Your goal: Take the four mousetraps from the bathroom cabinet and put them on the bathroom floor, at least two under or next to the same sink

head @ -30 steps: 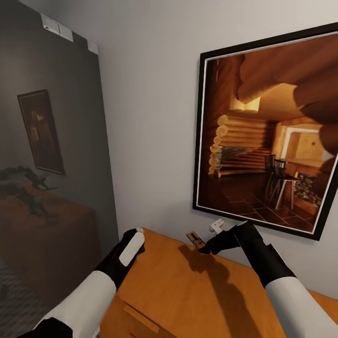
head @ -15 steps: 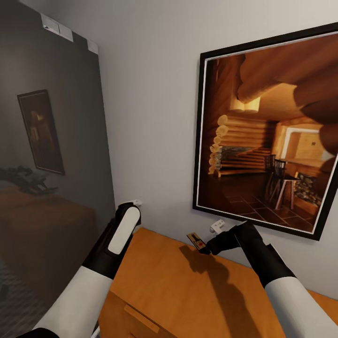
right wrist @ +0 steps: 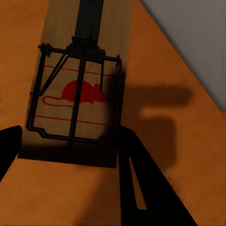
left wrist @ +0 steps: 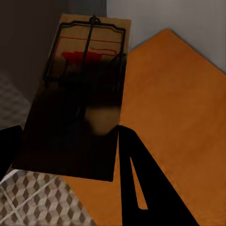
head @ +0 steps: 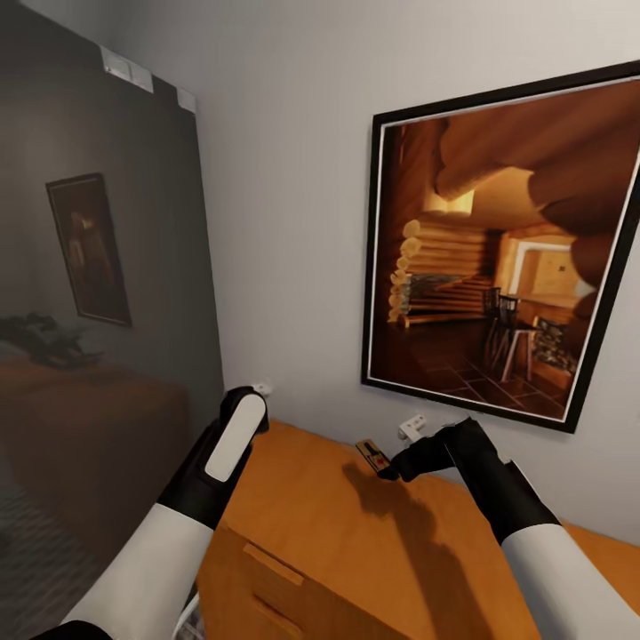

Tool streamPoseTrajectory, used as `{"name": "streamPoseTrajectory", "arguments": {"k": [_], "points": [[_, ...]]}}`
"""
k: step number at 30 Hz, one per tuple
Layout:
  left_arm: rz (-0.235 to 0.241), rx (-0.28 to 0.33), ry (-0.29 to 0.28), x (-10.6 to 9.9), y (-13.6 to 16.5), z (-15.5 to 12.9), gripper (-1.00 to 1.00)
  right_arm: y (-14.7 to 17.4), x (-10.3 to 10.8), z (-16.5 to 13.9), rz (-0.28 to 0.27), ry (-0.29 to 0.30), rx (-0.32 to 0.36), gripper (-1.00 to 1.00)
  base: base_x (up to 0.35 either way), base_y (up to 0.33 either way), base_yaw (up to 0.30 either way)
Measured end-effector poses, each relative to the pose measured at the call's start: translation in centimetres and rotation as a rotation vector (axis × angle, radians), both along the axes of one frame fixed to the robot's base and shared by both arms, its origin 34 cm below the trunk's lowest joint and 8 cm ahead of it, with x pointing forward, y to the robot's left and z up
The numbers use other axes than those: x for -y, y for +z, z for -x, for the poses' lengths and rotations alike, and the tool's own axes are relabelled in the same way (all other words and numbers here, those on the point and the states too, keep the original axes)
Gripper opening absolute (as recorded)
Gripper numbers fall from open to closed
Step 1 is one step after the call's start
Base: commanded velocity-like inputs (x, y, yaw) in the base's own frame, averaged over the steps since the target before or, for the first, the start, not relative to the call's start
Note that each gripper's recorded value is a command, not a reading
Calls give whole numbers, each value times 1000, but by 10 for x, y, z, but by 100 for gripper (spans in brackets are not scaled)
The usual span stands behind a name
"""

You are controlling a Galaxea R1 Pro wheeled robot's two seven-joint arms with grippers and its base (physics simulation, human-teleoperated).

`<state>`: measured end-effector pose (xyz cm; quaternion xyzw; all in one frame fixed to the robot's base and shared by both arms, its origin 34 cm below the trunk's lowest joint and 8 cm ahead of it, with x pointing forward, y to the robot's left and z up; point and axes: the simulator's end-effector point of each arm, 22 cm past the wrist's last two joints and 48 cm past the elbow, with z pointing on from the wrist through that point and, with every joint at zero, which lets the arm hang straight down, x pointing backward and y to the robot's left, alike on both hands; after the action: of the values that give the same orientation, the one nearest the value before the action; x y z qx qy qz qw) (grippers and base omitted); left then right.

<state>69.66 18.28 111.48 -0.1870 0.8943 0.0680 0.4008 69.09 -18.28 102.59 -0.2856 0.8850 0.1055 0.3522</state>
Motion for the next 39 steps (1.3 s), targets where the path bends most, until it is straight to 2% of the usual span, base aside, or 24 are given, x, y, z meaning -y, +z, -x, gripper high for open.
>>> {"name": "streamPoseTrajectory", "arguments": {"k": [12,21,30,39], "points": [[-5,-45,1,-1,-19,1,-100,1,-1,0,-1,-1,3,-100,-295,0,0],[22,-62,-36,9,-32,-2,-100,2,-1,0,-2,-2,4,-100,-29,0,0],[26,-62,-39,10,-33,-3,-100,-1,2,1,-2,-4,-4,-100,0,0,-1],[25,-62,-40,10,-33,-3,-100,-2,3,1,-6,-12,-10,-100,0,0,-229]]}}
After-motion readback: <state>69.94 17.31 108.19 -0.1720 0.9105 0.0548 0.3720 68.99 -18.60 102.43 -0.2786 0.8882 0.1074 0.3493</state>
